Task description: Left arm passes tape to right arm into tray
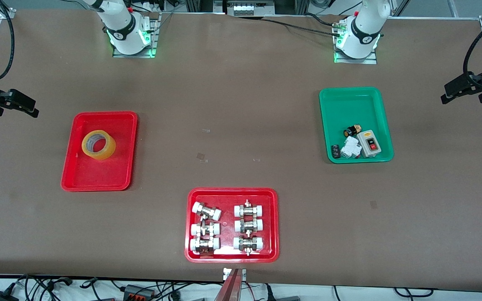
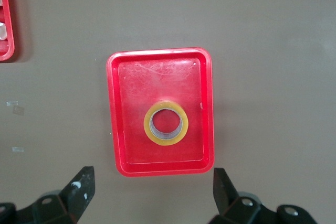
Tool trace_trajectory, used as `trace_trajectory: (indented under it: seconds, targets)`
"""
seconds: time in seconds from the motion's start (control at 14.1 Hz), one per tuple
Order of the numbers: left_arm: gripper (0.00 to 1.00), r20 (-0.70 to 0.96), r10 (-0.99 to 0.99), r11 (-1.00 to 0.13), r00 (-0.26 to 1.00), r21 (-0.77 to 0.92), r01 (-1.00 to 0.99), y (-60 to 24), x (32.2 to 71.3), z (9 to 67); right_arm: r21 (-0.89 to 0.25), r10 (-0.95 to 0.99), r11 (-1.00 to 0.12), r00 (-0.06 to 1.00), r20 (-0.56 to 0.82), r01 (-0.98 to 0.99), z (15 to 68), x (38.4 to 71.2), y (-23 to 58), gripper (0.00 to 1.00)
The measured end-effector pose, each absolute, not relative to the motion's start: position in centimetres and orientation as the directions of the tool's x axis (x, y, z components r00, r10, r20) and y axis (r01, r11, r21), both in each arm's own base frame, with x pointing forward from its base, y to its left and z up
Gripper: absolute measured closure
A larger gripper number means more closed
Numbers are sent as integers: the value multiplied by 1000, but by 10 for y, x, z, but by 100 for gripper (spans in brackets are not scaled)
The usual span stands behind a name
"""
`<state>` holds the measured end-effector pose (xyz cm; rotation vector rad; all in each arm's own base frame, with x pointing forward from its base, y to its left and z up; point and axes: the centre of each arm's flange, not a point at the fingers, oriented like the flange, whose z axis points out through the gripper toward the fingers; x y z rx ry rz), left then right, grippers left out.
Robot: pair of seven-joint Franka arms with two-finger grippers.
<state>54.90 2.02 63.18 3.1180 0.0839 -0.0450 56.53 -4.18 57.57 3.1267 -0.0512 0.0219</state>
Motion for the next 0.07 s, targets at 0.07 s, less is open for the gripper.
trace_trajectory:
  seconds: [0.07]
  targets:
    - [0,-29,53,-998,998,21,54,20,549,632,14,-32,-999,999,11,-32,575,565,-42,0]
